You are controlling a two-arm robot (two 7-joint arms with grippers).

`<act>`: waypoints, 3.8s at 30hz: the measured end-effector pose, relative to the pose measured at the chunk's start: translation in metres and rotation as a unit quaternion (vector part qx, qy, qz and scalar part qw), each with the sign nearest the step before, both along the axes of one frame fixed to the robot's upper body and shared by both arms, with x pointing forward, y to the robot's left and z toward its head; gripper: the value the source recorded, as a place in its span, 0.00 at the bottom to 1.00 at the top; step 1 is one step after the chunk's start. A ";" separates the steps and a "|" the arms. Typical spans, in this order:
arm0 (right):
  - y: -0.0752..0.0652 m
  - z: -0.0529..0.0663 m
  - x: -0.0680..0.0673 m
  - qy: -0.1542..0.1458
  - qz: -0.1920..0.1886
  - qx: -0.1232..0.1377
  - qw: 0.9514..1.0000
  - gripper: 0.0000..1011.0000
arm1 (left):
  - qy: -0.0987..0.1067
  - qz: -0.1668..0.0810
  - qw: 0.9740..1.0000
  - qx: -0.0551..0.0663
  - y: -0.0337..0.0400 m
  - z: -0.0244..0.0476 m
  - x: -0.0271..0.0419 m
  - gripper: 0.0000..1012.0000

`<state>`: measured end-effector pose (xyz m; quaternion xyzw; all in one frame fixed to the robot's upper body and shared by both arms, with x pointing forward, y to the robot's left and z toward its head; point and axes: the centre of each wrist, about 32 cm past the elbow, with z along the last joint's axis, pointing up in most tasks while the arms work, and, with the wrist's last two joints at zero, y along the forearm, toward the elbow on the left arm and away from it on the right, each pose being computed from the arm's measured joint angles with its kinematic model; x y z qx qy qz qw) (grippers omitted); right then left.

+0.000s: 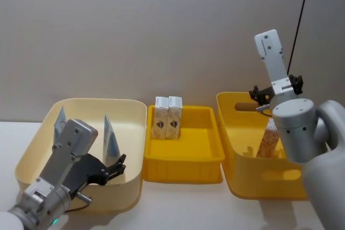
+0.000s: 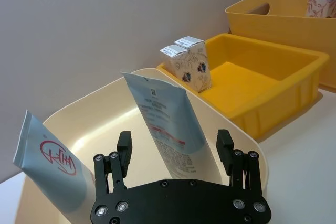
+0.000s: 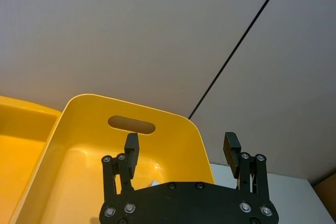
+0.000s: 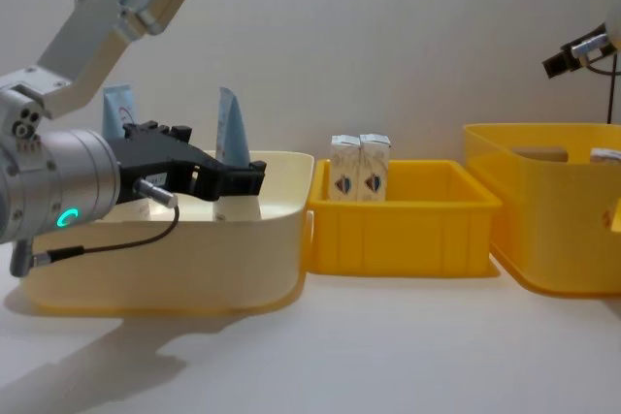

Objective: Bimanual collaborative sorting of washing and personal care products

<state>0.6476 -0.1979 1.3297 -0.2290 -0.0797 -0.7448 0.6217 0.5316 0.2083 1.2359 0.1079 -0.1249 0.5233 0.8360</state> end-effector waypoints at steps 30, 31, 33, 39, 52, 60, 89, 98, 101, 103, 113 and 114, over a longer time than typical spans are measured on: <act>0.000 0.000 0.000 0.000 0.000 0.000 1.000 0.99 | -0.006 -0.007 1.000 0.015 0.0057 0.0015 0.0313 0.99; 0.000 0.000 0.000 0.000 0.000 0.000 1.000 0.99 | -0.008 -0.008 1.000 0.015 0.0057 0.0013 0.0331 0.99; 0.000 0.000 0.000 0.000 0.000 0.000 1.000 0.99 | -0.010 -0.010 1.000 0.014 0.0051 0.0008 0.0358 0.99; 0.000 0.000 0.000 0.000 0.000 0.000 1.000 0.99 | -0.013 -0.019 1.000 0.010 0.0022 -0.0003 0.0418 0.99; 0.000 0.000 0.000 0.000 0.000 0.000 1.000 0.99 | -0.016 -0.030 0.999 0.006 -0.0024 -0.0008 0.0479 0.92; 0.000 0.000 0.000 0.000 0.000 0.000 1.000 0.99 | -0.018 -0.033 0.999 0.005 -0.0037 -0.0008 0.0497 0.72; 0.000 0.000 0.000 0.000 0.000 0.000 1.000 0.99 | -0.018 -0.036 0.999 0.003 -0.0050 -0.0010 0.0513 0.22; 0.000 0.000 0.000 0.000 0.000 0.000 1.000 0.99 | -0.018 -0.036 0.999 0.003 -0.0049 -0.0010 0.0515 0.22; 0.000 0.000 0.000 0.000 0.000 0.000 1.000 0.99 | -0.018 -0.036 0.999 0.003 -0.0049 -0.0010 0.0515 0.22; 0.000 0.000 0.000 0.000 0.000 0.000 1.000 0.99 | -0.018 -0.036 0.999 0.003 -0.0050 -0.0010 0.0515 0.22; 0.000 0.000 0.000 0.000 0.000 0.000 1.000 0.99 | -0.018 -0.036 0.999 0.003 -0.0050 -0.0010 0.0515 0.22; 0.000 0.000 0.000 0.000 0.000 0.000 1.000 0.99 | -0.018 -0.036 0.999 0.003 -0.0049 -0.0010 0.0514 0.22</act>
